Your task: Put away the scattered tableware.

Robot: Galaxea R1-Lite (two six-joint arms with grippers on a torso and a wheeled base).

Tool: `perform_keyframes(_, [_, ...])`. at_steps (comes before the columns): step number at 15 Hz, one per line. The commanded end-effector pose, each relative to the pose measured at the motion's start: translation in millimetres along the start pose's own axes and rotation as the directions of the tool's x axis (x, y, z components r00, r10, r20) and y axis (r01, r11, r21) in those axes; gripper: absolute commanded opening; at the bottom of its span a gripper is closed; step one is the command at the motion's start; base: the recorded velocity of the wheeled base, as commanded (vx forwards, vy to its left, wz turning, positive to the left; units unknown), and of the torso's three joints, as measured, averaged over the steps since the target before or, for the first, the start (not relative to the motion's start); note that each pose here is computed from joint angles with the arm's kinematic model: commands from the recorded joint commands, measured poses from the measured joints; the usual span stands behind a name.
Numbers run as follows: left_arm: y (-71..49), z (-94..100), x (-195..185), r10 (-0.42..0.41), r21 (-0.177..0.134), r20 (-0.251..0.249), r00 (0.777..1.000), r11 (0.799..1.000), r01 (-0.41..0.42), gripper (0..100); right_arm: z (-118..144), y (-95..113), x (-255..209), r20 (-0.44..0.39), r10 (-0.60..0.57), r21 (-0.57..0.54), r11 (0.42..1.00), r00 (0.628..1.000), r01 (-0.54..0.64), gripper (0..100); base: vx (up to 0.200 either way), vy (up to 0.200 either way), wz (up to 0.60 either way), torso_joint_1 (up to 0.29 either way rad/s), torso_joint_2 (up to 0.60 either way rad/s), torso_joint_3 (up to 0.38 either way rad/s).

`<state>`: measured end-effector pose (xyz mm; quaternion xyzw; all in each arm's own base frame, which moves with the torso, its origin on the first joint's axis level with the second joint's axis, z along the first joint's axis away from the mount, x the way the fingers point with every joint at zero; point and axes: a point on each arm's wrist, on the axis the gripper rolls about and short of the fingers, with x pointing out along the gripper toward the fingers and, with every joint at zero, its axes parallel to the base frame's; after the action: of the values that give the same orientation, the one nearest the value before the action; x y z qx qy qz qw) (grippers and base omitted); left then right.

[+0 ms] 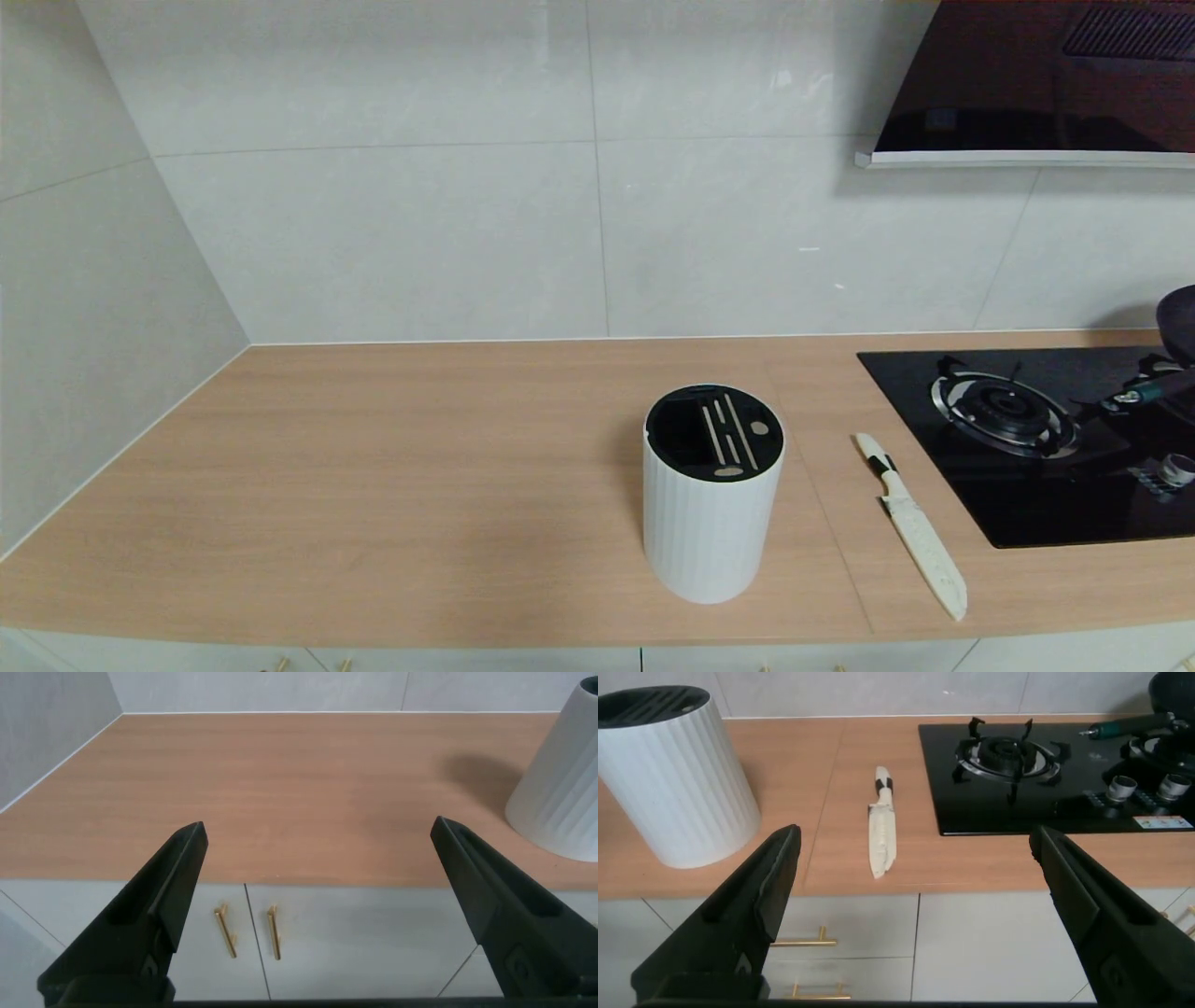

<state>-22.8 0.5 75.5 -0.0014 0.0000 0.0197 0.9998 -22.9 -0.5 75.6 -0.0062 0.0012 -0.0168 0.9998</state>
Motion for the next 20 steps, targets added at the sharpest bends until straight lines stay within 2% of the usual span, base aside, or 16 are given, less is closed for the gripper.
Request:
perform_keyframes(1, [0.0, 0.0, 0, 0.001, 0.000, 0.000, 1.000, 1.000, -0.001, 100, 0, 0, 0, 0.002, -0.002, -0.001, 1.000, 1.000, 0.002, 100, 0.000, 0.000, 0.00, 0.000, 0.00, 0.000])
perform_keyframes(2, [0.0, 0.0, 0, 0.001, 0.000, 0.000, 1.000, 1.000, -0.001, 100, 4, 0, -1, 0.019, 0.000, -0.001, 1.000, 1.000, 0.000, 100, 0.000, 0.000, 0.00, 0.000, 0.00, 0.000])
perform_keyframes(3, [0.0, 0.0, 0, 0.001, -0.002, 0.000, 1.000, 1.000, -0.001, 100, 19, 0, -5, 0.073, 0.000, 0.004, 1.000, 0.997, -0.001, 100, 0.000, 0.000, 0.00, 0.000, 0.00, 0.000])
perform_keyframes(4, [0.0, 0.0, 0, 0.001, 0.000, 0.000, 1.000, 1.000, -0.001, 100, 44, -1, -12, 0.129, 0.018, 0.009, 1.000, 0.991, -0.019, 100, 0.000, 0.000, 0.00, 0.000, 0.00, 0.000])
perform_keyframes(5, [0.0, 0.0, 0, 0.001, 0.000, 0.000, 1.000, 1.000, -0.001, 100, 49, -1, -10, 0.105, 0.050, -0.001, 0.999, 0.993, -0.051, 100, 0.000, 0.000, 0.00, 0.000, 0.00, 0.000])
perform_keyframes(6, [0.0, 0.0, 0, 0.001, 0.000, 0.000, 1.000, 1.000, -0.001, 100, 54, 1, 4, -0.006, 0.116, -0.004, 0.993, 0.993, -0.116, 100, 0.000, 0.000, 0.00, 0.000, 0.00, 0.000])
perform_keyframes(7, [0.0, 0.0, 0, 0.001, 0.000, 0.000, 1.000, 1.000, -0.001, 100, 55, 2, 11, -0.062, 0.131, 0.000, 0.991, 0.990, -0.131, 100, 0.000, 0.000, 0.00, 0.000, 0.00, 0.000])
perform_keyframes(8, [0.0, 0.0, 0, 0.001, 0.000, 0.000, 1.000, 1.000, -0.001, 100, 52, 3, 31, -0.226, 0.145, -0.001, 0.989, 0.963, -0.149, 100, 0.000, 0.000, 0.00, 0.000, 0.00, 0.000])
perform_keyframes(9, [0.0, 0.0, 0, 0.001, -0.002, 0.000, 1.000, 1.000, -0.001, 100, 50, 4, 43, -0.317, 0.150, -0.019, 0.986, 0.936, -0.164, 100, 0.000, 0.000, 0.00, 0.000, 0.00, 0.000])
perform_keyframes(12, [0.0, 0.0, 0, 0.001, -0.002, 0.000, 1.000, 1.000, -0.001, 100, 54, 10, 83, -0.510, 0.195, -0.045, 0.967, 0.838, -0.252, 100, 0.000, 0.000, 0.00, 0.000, 0.00, 0.000])
perform_keyframes(15, [0.0, 0.0, 0, 0.001, -0.002, 0.000, 1.000, 1.000, -0.001, 100, 51, 19, 138, -0.592, 0.196, -0.033, 0.963, 0.782, -0.266, 100, 0.000, 0.000, 0.00, 0.000, 0.00, 0.000])
perform_keyframes(17, [0.0, 0.0, 0, 0.001, -0.002, 0.000, 1.000, 1.000, -0.001, 100, 34, 24, 176, -0.636, 0.188, -0.027, 0.964, 0.748, -0.266, 100, 0.000, 0.000, 0.00, 0.000, 0.00, 0.000])
perform_keyframes(19, [0.0, 0.0, 0, 0.001, 0.000, 0.000, 1.000, 1.000, -0.001, 100, 12, 29, 209, -0.663, 0.154, -0.044, 0.969, 0.733, -0.244, 100, 0.000, 0.000, 0.00, 0.000, 0.00, 0.000])
perform_keyframes(20, [0.0, 0.0, 0, 0.002, 0.000, 0.000, 1.000, 1.000, -0.002, 100, -2, 31, 230, -0.658, 0.117, -0.070, 0.974, 0.744, -0.215, 100, 0.000, 0.000, 0.00, 0.000, 0.00, 0.000])
